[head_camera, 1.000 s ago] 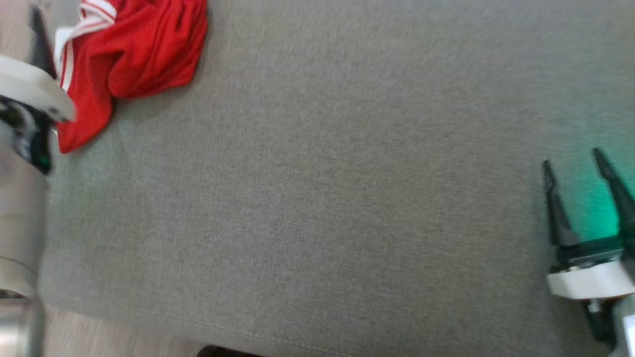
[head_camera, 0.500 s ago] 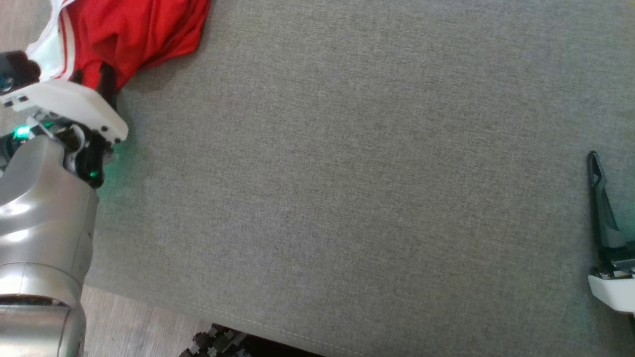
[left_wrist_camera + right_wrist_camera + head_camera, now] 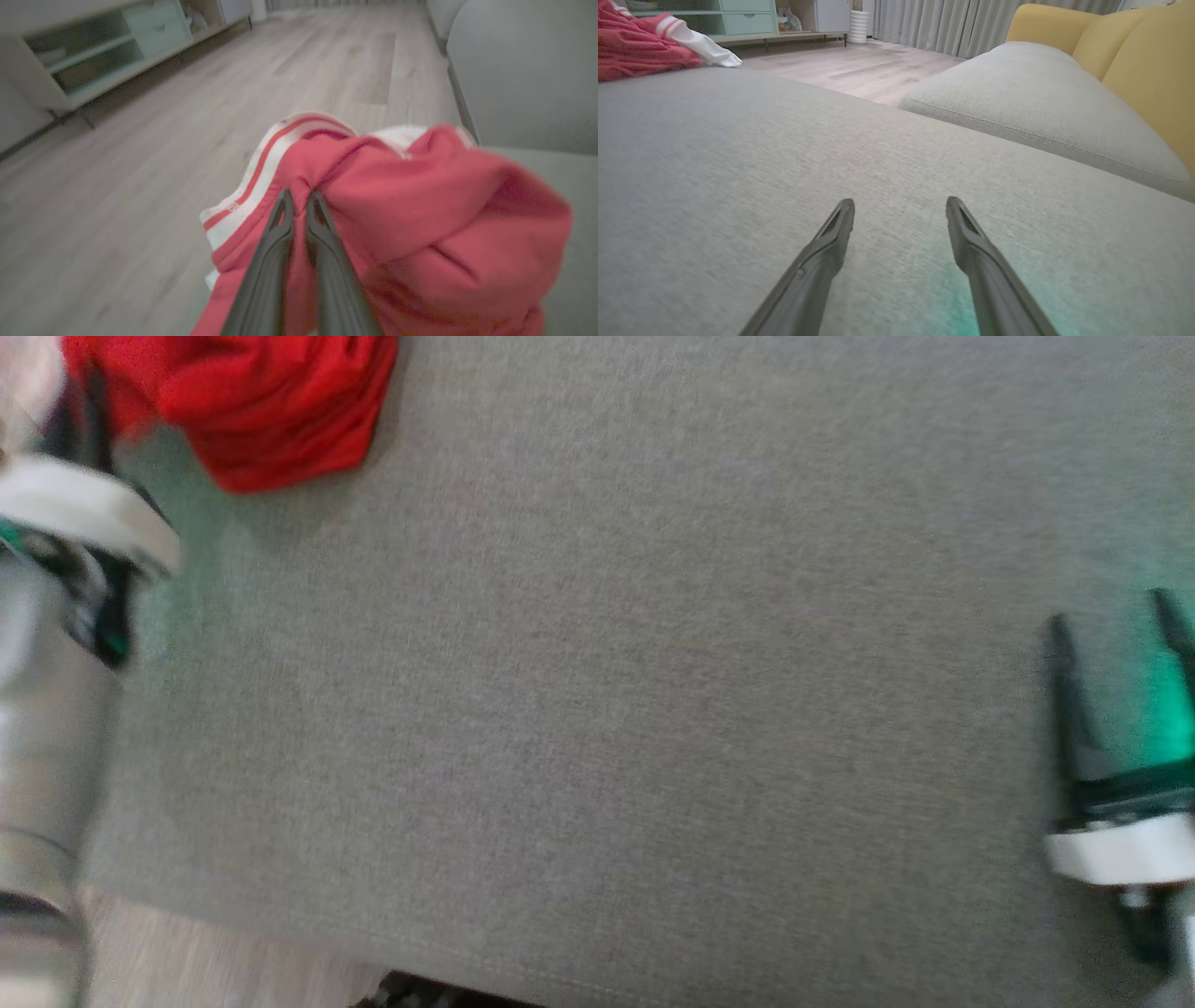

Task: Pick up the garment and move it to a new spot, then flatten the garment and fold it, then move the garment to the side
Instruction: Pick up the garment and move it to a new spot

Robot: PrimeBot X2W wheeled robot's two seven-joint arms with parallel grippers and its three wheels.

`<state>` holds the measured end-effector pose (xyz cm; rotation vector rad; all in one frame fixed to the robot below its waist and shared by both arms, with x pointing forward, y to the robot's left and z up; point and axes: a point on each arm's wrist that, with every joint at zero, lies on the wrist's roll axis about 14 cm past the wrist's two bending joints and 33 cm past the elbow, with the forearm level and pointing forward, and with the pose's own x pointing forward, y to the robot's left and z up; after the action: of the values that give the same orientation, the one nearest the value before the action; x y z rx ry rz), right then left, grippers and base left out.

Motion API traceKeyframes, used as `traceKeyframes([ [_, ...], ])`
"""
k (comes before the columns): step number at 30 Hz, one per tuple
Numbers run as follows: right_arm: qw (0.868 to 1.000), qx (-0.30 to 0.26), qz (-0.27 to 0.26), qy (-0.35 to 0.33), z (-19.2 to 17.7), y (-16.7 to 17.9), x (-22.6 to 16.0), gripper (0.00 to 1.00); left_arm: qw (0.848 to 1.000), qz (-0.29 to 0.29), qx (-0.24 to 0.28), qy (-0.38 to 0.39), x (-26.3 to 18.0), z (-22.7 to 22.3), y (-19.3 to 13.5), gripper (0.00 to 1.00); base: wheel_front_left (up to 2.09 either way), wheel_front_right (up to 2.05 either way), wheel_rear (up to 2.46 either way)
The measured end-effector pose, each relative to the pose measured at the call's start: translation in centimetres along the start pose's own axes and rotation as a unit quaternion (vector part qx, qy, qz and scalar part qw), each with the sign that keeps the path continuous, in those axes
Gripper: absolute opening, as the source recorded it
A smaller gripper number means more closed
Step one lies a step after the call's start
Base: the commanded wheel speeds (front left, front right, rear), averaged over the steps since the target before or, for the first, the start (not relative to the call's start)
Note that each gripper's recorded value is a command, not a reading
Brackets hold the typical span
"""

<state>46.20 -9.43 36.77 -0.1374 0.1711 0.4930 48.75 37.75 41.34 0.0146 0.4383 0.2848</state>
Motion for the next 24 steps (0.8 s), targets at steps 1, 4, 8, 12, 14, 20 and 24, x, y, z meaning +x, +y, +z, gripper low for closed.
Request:
traceKeyframes([
  [1, 1.0, 0.005, 0.0, -0.004, 0.5, 0.3, 0.0, 1.0, 0.999, -0.005, 0.013, -0.033, 0.2, 2.5, 0.0, 0.0, 0.0, 0.0, 0.0],
  [4, 0.999, 0.028, -0.001, -0.023, 2.4, 1.8, -0.4, 1.0, 0.99, -0.027, 0.05, -0.131, 0.0, 10.4, -1.0, 0.0, 0.0, 0.0, 0.0],
  [8, 0.998, 0.042, -0.023, -0.046, 4.8, 1.9, -1.9, 1.0, 0.965, -0.07, 0.07, -0.241, -2.1, 19.2, -4.1, 0.0, 0.0, 0.0, 0.0],
  [12, 0.994, 0.058, -0.058, -0.068, 6.9, 1.3, -4.0, 1.0, 0.939, -0.133, 0.085, -0.307, -4.5, 24.7, -9.3, 0.0, 0.0, 0.0, 0.0],
  [14, 0.992, 0.062, -0.078, -0.08, 7.8, 0.6, -5.1, 1.0, 0.923, -0.173, 0.095, -0.33, -6.0, 27.0, -12.7, 0.0, 0.0, 0.0, 0.0],
  [20, 0.983, 0.067, -0.135, -0.108, 9.9, -1.5, -8.8, 1.0, 0.866, -0.301, 0.119, -0.38, -12.5, 31.7, -23.2, 0.0, 0.0, 0.0, 0.0],
  [24, 0.974, 0.072, -0.177, -0.125, 10.8, -3.3, -11.6, 1.0, 0.838, -0.364, 0.137, -0.382, -15.7, 31.8, -28.4, 0.0, 0.0, 0.0, 0.0],
])
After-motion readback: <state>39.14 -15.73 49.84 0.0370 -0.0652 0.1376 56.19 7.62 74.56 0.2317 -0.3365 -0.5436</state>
